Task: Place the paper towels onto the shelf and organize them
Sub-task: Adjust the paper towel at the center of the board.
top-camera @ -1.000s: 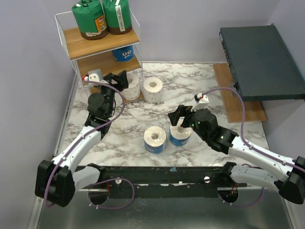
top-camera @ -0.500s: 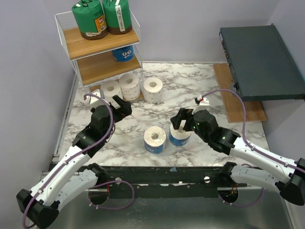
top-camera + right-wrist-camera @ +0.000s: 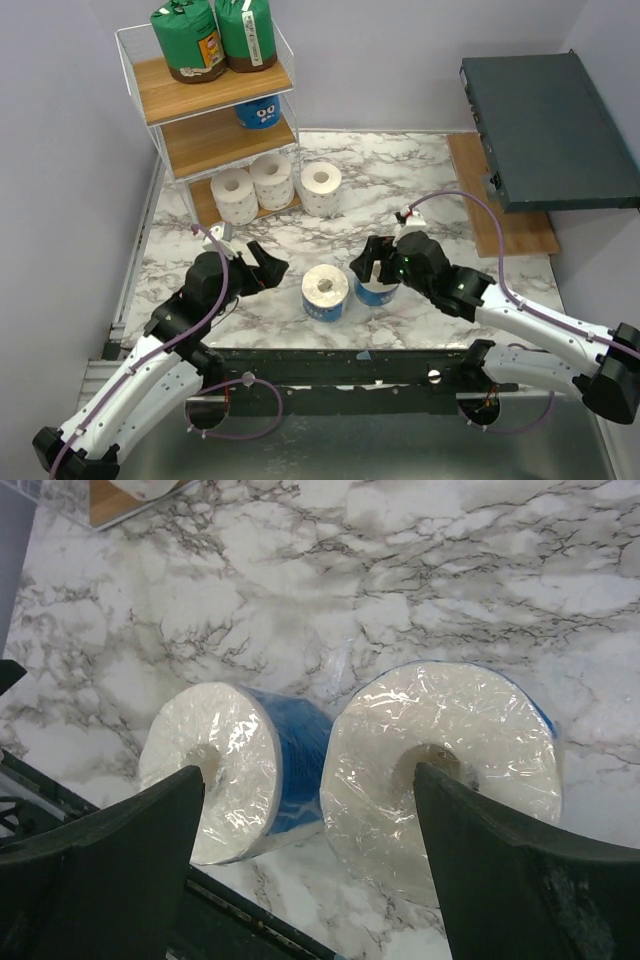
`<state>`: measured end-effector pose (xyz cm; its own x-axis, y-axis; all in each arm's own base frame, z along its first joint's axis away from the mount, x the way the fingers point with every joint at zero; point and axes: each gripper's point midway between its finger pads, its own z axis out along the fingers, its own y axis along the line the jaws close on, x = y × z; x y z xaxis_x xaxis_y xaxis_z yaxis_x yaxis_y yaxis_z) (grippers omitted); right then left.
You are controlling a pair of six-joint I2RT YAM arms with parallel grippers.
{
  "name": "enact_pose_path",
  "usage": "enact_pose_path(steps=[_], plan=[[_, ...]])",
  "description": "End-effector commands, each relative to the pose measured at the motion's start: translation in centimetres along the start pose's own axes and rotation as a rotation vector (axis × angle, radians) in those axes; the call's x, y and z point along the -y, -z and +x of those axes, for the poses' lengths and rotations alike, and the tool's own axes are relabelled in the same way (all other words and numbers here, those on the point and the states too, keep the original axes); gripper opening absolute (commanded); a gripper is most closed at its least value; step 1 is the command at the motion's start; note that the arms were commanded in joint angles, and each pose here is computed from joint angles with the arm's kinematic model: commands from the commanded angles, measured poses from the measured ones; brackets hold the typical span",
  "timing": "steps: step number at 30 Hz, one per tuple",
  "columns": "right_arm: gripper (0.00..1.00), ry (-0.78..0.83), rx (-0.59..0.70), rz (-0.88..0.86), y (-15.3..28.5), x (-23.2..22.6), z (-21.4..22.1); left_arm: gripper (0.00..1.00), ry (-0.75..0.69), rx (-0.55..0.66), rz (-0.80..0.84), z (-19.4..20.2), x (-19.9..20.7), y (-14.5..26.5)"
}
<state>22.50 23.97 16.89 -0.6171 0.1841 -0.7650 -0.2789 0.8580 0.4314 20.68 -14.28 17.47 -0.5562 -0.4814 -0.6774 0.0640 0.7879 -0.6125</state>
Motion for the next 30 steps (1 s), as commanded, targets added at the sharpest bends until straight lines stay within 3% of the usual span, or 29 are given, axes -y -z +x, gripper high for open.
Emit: enact_pose_path(steps=[1, 7, 14, 30], plan=[[0.88, 0.004, -0.07, -0.034, -0.4, -1.4, 0.6, 0.98, -0.11, -0.161, 0.193, 1.4, 4.4, 0.1], [0.88, -0.002, -0.071, -0.013, -0.9, -1.0, 0.9, 0.93, -0.232, -0.367, 0.148, 4.2, 4.6, -1.1], [0.88, 0.007, -0.044, 0.007, -0.7, -0.5, 0.5, 0.92, -0.405, -0.493, 0.102, 6.3, 5.0, -1.6], [0.89, 0.009, -0.008, 0.019, 0.3, 0.3, 0.1, 0.86, -0.509, -0.583, -0.036, 7.8, 4.0, -4.8]])
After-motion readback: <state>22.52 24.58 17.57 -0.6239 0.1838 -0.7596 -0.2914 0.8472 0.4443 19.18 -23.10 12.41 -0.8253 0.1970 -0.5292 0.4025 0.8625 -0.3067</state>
